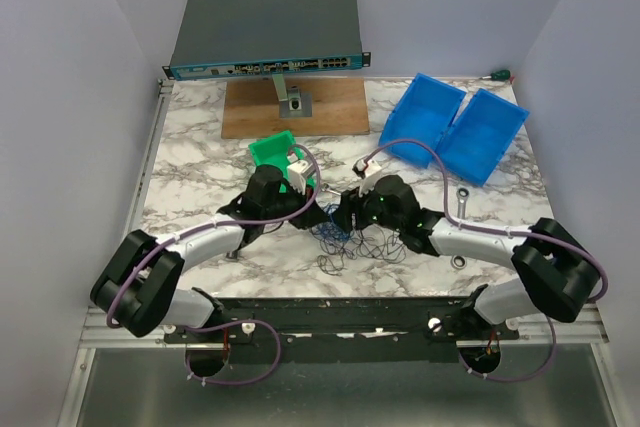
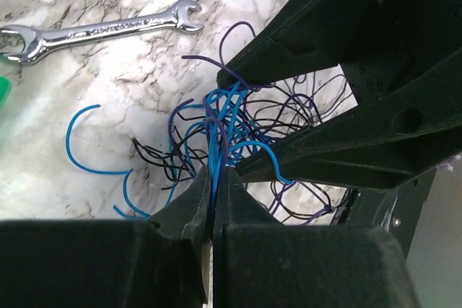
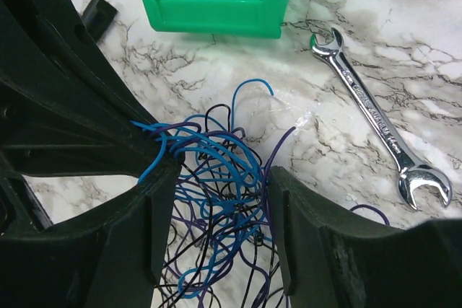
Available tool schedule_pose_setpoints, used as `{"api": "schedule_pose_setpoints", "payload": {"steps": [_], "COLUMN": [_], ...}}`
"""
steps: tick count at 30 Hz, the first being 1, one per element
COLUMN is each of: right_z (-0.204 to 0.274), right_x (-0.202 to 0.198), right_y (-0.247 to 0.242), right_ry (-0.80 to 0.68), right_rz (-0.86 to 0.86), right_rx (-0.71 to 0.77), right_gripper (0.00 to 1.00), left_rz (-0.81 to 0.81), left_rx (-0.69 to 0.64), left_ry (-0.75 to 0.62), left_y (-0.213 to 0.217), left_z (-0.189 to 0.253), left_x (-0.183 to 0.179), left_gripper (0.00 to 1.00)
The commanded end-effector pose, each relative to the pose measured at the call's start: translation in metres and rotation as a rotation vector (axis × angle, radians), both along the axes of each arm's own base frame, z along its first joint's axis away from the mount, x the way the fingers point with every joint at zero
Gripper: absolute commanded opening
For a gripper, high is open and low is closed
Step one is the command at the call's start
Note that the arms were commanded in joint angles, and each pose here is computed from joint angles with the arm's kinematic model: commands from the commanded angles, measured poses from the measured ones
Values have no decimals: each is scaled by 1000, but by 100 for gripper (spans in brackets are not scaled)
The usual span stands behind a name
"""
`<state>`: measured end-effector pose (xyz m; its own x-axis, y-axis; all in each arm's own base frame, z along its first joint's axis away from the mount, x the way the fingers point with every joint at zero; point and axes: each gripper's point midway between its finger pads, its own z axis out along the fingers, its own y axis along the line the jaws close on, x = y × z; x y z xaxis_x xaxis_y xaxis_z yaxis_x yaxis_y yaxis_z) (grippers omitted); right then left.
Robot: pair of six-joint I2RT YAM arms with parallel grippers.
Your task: Untangle the cables
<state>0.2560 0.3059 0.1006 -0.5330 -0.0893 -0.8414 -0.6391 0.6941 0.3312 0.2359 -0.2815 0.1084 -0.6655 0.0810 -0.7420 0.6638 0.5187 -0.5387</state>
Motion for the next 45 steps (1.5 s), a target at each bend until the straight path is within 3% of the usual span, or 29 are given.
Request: {"api": "schedule_pose_setpoints", "payload": {"steps": [1, 8, 11, 15, 19, 21, 24, 26, 27, 30, 36, 45], "right_z": [-26, -35, -25, -19, -6, -11, -25, -30, -32, -28, -25, 27], "right_x": [17, 27, 20, 16, 0, 0, 8, 24, 32, 43, 58, 47], "right_y": [-13, -33, -35, -18, 9, 14, 3, -24, -45, -93, -190, -283], "right_ry": [-9, -2, -19, -21, 6, 31, 71, 56, 44, 37, 114, -34], "right_rz": [-135, -277, -273, -174, -43, -30, -118, -291, -401, -599, -961, -1394], "right_rx": [-90, -126, -63, -39, 86, 73, 21, -42, -95, -158, -121, -100], "right_gripper": [61, 60, 71, 76, 77, 73, 55, 40, 25, 7, 1, 1], "left_rz": [-160, -73, -59, -125, -126, -108, -46, 38, 104, 314, 723, 1048], "left_rx": [-195, -204, -199, -239, -247, -249, -276, -300, -298, -274, -263, -121], "left_ry": [-162, -237, -233, -232, -232, -251, -328, -402, -442, -512, -524, -399], "left_y": [-22, -8, -7, -13, -14, -10, 1, 15, 26, 61, 130, 185], "left_z": [65, 74, 73, 79, 79, 81, 94, 106, 112, 119, 123, 93], "left_x": [-19, -17, -15, -24, -24, -24, -24, -23, -19, -7, 15, 29], "left_gripper": [0, 0, 0, 0, 0, 0, 0, 0, 0, 0, 0, 0]}}
